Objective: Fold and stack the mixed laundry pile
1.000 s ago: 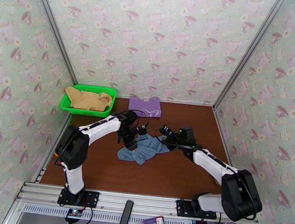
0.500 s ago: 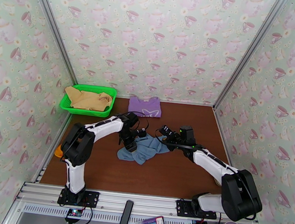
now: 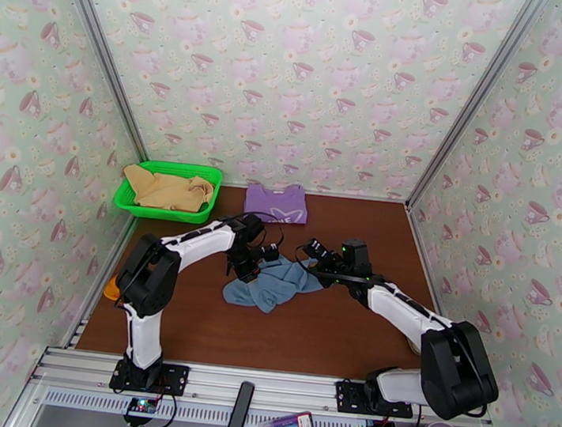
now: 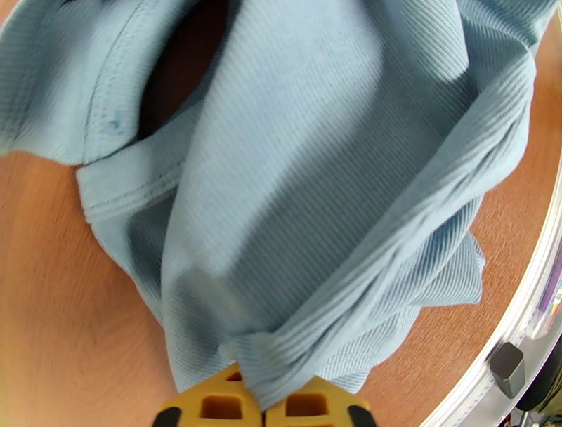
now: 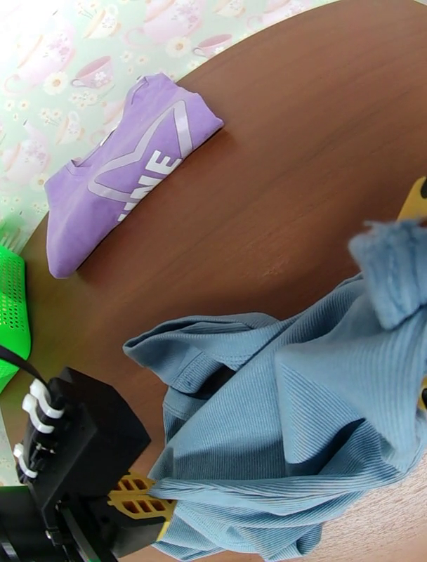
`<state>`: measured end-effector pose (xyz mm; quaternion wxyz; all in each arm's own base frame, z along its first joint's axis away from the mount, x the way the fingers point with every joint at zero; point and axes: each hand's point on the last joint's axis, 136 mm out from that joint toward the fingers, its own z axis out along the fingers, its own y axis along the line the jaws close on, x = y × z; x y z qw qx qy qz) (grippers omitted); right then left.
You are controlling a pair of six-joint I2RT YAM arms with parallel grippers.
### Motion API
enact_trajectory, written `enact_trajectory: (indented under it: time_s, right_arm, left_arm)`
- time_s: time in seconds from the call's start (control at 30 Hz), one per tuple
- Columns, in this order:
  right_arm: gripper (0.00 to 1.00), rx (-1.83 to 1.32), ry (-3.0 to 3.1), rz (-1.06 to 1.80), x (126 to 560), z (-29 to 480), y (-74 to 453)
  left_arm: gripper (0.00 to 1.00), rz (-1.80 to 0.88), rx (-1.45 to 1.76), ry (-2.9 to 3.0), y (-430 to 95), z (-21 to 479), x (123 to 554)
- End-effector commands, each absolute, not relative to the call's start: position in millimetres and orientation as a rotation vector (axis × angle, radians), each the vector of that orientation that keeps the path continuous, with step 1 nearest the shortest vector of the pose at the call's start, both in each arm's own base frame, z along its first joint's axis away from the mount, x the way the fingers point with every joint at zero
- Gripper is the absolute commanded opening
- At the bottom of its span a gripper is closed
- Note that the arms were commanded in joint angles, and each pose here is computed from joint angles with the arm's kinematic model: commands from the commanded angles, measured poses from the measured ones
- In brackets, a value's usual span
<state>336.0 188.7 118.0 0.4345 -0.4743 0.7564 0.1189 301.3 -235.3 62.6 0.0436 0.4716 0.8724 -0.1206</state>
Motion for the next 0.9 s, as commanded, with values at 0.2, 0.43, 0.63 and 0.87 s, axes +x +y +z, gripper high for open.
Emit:
enact_trajectory:
  time_s: [0.2,0.43,0.63,0.87]
  right_arm:
    - [0.00,-1.083,1.901,0.228,352,151,178]
    - [0.00,-0.941,1.839,0.035,356,238,150]
    - [0.00,-0.935,1.702,-0.059,357,303,145]
    - [0.00,-0.783,1.711,-0.143,419,356,129]
  left_arm:
    - [0.00,-0.003,1.034,2.259,-201,280,320]
    - [0.00,-0.076,0.729,1.906,-175,425,282]
    - [0.00,0.008,0.603,1.808,-159,452,295]
    - [0.00,0.097,0.584,1.750,-174,462,368]
